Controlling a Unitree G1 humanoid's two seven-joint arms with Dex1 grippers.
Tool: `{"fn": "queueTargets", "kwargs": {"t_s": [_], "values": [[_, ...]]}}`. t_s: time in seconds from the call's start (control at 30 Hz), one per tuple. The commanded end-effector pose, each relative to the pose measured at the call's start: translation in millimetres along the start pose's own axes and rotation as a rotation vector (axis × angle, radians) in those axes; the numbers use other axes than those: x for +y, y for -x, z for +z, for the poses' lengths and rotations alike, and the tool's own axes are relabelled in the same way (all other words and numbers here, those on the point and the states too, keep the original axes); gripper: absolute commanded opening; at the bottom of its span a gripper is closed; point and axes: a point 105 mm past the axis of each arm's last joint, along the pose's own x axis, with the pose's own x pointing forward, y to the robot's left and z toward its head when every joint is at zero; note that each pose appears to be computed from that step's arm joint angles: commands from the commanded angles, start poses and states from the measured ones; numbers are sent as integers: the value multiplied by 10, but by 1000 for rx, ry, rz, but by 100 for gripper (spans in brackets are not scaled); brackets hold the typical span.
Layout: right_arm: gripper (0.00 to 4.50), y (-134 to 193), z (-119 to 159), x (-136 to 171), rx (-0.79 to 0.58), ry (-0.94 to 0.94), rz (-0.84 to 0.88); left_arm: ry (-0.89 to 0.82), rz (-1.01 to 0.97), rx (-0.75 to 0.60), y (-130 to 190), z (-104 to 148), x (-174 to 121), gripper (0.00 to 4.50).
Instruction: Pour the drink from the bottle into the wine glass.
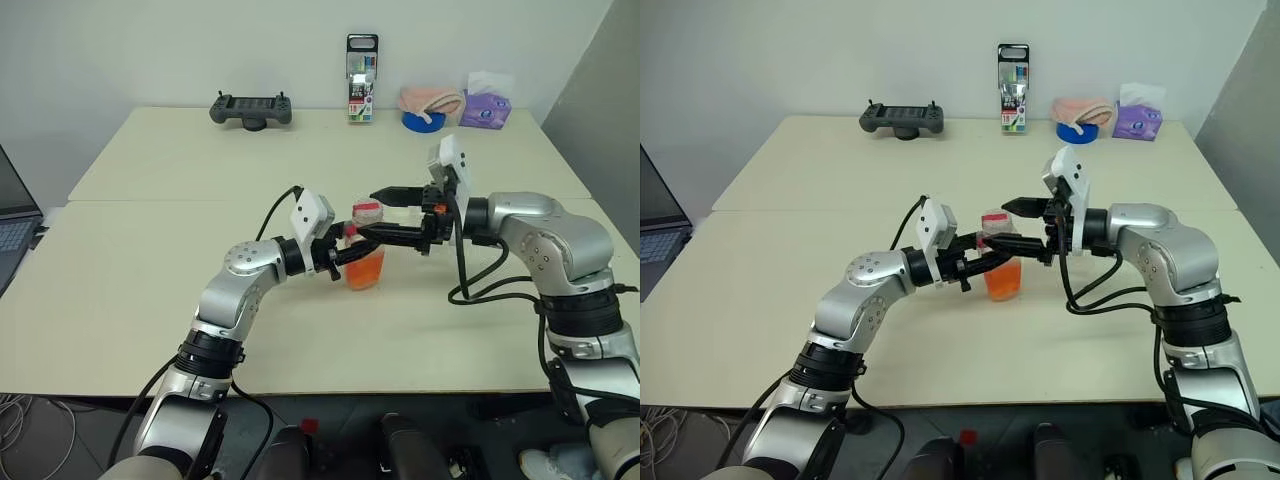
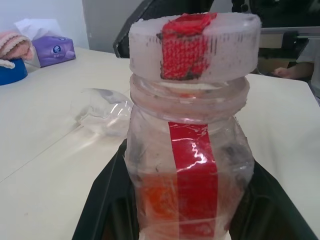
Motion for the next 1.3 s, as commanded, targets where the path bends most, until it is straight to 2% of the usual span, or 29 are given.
{"fn": "queueTargets", "kwargs": {"t_s": [0.03, 0.13, 0.7, 1.23, 1.3], "values": [[286, -10, 146, 20, -26, 70, 4, -62, -13, -62, -10, 208, -32, 169], [184, -13, 154, 27, -31, 78, 7, -60, -11, -60, -8, 197, -32, 169], [184, 37, 267, 150, -73, 99, 80, -59, -7, -51, 2, 165, -25, 168], [171, 22, 239, 147, -57, 96, 70, -60, -6, -50, -4, 170, -19, 168], [243, 22, 209, 143, -47, 84, 67, -60, -5, -50, -1, 170, -18, 168]]}}
